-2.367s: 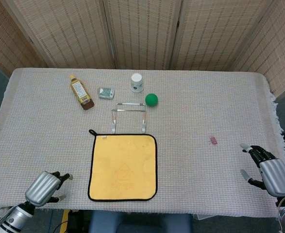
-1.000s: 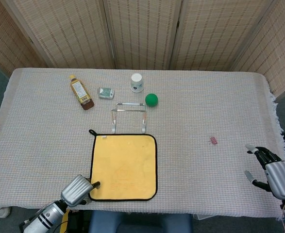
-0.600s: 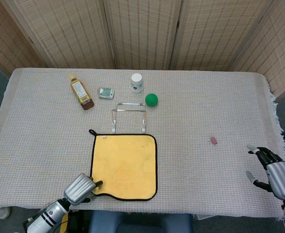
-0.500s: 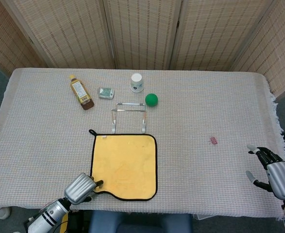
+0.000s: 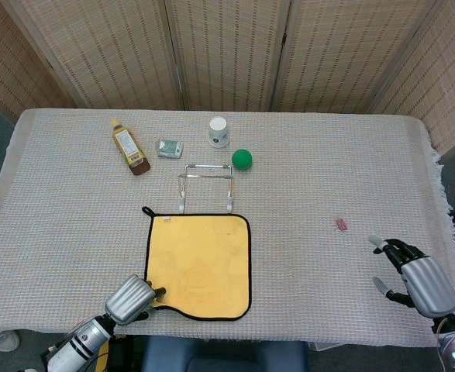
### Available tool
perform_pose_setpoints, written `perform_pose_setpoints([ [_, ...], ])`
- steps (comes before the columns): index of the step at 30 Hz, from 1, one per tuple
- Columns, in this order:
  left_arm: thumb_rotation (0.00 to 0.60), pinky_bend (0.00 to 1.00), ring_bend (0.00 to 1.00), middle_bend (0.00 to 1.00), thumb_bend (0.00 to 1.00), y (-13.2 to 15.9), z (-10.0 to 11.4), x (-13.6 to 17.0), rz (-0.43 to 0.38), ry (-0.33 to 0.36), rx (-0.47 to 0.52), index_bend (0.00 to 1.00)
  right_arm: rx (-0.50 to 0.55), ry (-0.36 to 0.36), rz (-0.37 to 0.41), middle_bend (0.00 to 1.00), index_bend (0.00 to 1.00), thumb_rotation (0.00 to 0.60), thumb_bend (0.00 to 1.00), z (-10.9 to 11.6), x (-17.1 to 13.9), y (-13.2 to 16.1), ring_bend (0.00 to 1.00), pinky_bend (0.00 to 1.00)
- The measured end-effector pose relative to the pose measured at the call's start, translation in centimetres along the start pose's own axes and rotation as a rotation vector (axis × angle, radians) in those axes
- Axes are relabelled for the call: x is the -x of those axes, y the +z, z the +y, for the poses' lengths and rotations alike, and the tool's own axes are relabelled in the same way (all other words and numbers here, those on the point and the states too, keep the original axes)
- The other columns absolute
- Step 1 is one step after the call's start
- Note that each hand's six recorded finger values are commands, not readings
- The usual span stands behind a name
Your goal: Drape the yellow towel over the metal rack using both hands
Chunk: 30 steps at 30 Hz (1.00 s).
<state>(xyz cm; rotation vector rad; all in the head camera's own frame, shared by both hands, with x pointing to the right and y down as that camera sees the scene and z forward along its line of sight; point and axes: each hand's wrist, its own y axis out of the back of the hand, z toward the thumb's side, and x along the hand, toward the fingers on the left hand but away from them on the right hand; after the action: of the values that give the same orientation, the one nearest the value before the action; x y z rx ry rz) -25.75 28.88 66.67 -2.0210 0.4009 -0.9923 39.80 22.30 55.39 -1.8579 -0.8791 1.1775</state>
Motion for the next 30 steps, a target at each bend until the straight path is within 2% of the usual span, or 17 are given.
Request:
perform_pose_setpoints([
  [2, 0.6, 0.99, 0.78, 0.94, 0.41, 0.1, 0.1, 0.0, 0.0, 0.003, 0.002, 0.62, 0.001, 0.027, 0.049, 0.44, 0.19, 0.6, 0.32, -0.7, 0.7, 1.2, 0.4, 0.41],
  [4, 0.6, 0.99, 0.78, 0.94, 0.41, 0.1, 0.1, 0.0, 0.0, 0.005, 0.003, 0.62, 0.003, 0.056, 0.111, 0.5, 0.2, 0.6, 0.32, -1.5, 1.6, 2.8, 0.49, 0.49],
  [6, 0.6, 0.99, 0.78, 0.94, 0.41, 0.2, 0.1, 0.0, -0.001, 0.006, 0.004, 0.62, 0.006, 0.083, 0.174, 0.62, 0.24, 0.6, 0.32, -2.4, 2.5, 4.5, 0.62, 0.63],
  [9, 0.6, 0.99, 0.78, 0.95, 0.41, 0.1, 0.1, 0.1, 0.003, 0.006, 0.007, 0.62, 0.009, 0.127, 0.252, 0.77, 0.26, 0.6, 0.31, -3.7, 3.6, 6.7, 0.78, 0.77],
  [14, 0.6, 0.99, 0.78, 0.95, 0.41, 0.0, 0.0, 0.2, 0.01, 0.007, 0.013, 0.62, 0.001, 0.218, 0.355, 0.9, 0.29, 0.6, 0.28, -6.2, 4.9, 10.1, 0.93, 0.92],
  [17, 0.6, 0.99, 0.78, 0.95, 0.41, 0.0, -0.1, 0.2, 0.013, 0.01, 0.019, 0.62, -0.011, 0.276, 0.418, 0.93, 0.31, 0.6, 0.28, -7.8, 5.7, 12.3, 0.97, 0.96],
  [21, 0.6, 0.99, 0.78, 0.95, 0.41, -0.1, -0.2, 0.4, 0.021, 0.012, 0.028, 0.62, -0.031, 0.342, 0.497, 0.95, 0.34, 0.6, 0.28, -9.9, 6.6, 15.3, 0.99, 0.98],
  [30, 0.6, 0.99, 0.78, 0.95, 0.41, -0.1, -0.4, 0.5, 0.025, 0.012, 0.048, 0.62, -0.074, 0.442, 0.58, 0.95, 0.36, 0.6, 0.29, -13.3, 8.3, 19.1, 1.0, 0.98],
])
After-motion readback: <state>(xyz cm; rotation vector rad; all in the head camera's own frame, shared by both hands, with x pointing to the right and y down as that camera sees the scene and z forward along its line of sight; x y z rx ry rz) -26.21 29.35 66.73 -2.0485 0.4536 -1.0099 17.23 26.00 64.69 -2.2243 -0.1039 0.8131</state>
